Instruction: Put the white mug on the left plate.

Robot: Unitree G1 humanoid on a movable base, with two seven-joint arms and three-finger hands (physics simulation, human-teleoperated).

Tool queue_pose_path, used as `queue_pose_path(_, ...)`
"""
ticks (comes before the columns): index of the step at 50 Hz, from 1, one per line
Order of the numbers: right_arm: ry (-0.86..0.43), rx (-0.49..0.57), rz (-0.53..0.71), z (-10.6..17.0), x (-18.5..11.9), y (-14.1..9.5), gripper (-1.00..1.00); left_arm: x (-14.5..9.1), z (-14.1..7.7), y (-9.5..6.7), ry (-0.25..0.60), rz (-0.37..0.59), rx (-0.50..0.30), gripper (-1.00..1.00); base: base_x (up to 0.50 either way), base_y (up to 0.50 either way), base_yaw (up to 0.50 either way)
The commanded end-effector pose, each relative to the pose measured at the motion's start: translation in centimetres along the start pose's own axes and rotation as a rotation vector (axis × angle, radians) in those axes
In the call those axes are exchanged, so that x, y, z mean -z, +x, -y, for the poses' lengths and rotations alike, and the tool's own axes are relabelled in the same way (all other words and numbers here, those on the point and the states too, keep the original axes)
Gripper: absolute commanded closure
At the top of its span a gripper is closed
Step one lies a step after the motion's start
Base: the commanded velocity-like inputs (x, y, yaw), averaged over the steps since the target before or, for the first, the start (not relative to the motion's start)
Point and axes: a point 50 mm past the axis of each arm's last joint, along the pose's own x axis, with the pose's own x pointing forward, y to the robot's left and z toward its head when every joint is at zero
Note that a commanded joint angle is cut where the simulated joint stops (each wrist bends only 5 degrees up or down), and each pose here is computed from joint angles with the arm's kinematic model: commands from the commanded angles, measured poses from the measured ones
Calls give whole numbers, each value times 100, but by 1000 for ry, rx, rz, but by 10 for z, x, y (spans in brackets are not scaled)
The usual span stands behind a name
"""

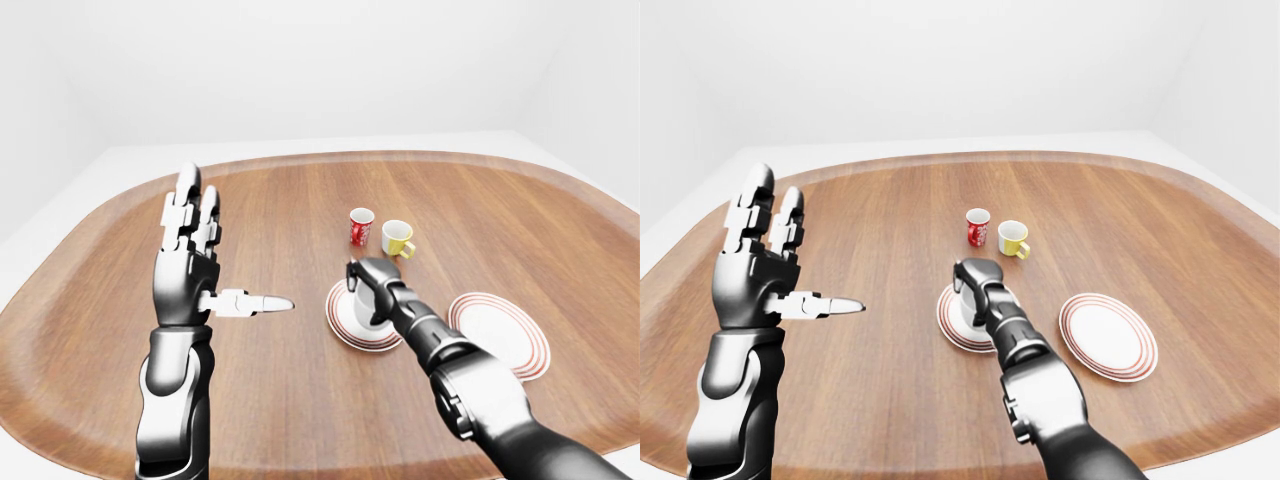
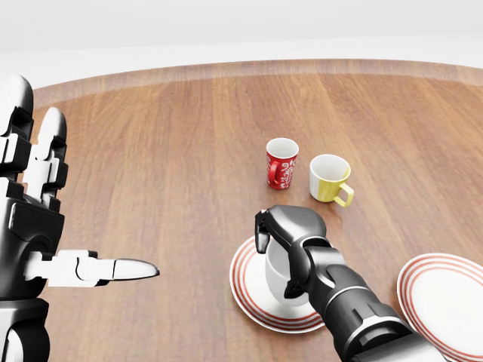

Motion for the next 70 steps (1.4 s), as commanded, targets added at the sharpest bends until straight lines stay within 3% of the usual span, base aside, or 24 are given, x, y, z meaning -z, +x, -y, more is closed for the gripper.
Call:
queue_pose_path(1,-4,14,-2,1,1,0,100,0,0,0,0,1,-1,-98,0,0,0)
queue_pose_path(16,-6,15,-4,2,2,0,100,0,-1,1,1,1,-2,-98,0,0,0)
queue_pose_path(17,-6,13,-5,2,2,0,82,0,-1,1,1,1,-2,-98,0,0,0)
queue_pose_path(18,-6,12,-5,2,2,0,77,0,-1,1,1,1,-2,-98,0,0,0)
queue_pose_path(19,-6,10,-6,2,2,0,41,-1,-1,1,1,4,-2,-98,0,0,0)
queue_pose_path(20,-6,6,-6,1,3,0,24,0,-1,1,1,3,-2,-98,0,0,0)
queue_pose_path(21,-7,6,-6,1,3,0,-27,0,-1,1,1,1,-3,-98,0,0,0)
queue_pose_path(22,-6,7,-7,1,3,0,-33,0,-1,1,1,2,-3,-98,0,0,0)
queue_pose_path(23,-4,3,-8,1,3,0,-57,0,-1,1,1,3,-3,-98,0,0,0)
queue_pose_path(24,-3,0,-10,1,4,0,-94,-1,-1,1,1,4,-4,-98,0,0,0)
queue_pose_path(25,-4,0,-10,1,4,0,-98,-1,-1,1,1,4,-4,-98,0,0,0)
queue_pose_path(46,-9,-125,-44,-30,18,-10,-100,4,-3,2,9,-17,-17,-98,0,0,0)
queue_pose_path(70,-58,-168,-21,-18,16,-6,-100,5,-2,1,7,-21,-13,-98,0,0,0)
